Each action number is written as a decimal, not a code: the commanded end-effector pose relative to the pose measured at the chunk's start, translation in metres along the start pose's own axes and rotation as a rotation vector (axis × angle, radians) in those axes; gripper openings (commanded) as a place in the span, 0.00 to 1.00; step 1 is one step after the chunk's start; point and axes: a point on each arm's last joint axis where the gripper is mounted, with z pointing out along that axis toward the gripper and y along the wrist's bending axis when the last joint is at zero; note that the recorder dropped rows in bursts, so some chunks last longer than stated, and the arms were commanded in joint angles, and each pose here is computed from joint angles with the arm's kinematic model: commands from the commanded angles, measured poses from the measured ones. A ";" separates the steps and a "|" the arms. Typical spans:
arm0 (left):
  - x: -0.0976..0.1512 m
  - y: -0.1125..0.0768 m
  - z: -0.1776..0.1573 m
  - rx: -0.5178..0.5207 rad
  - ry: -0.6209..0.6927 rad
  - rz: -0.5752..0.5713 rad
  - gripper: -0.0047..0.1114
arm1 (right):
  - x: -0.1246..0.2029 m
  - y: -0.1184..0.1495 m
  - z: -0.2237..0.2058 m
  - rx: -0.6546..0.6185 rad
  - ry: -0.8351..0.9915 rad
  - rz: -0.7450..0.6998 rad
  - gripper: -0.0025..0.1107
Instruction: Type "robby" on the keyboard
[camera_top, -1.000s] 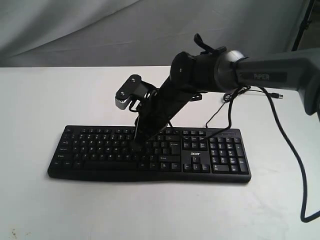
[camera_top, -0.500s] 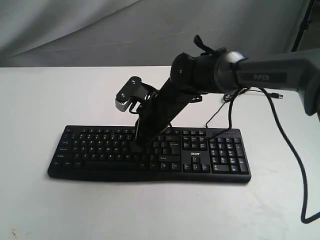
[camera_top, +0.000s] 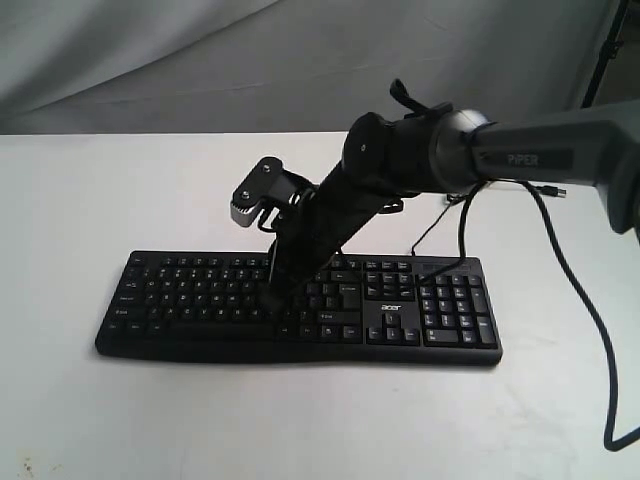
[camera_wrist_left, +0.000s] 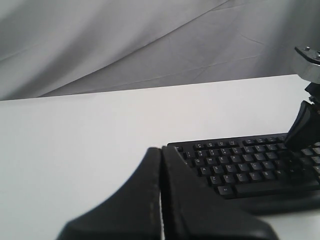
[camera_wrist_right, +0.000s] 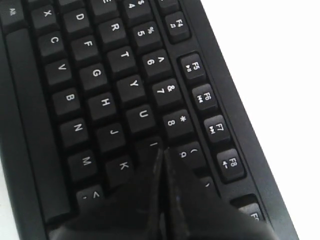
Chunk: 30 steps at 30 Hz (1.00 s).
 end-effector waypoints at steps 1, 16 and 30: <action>0.001 0.000 0.000 0.005 -0.005 0.003 0.04 | -0.002 -0.001 -0.003 0.009 -0.013 -0.006 0.02; 0.001 0.000 0.000 0.005 -0.005 0.003 0.04 | 0.006 -0.002 0.011 -0.003 0.013 0.006 0.02; 0.001 0.000 0.000 0.005 -0.005 0.003 0.04 | -0.019 0.009 -0.023 0.024 -0.064 -0.035 0.02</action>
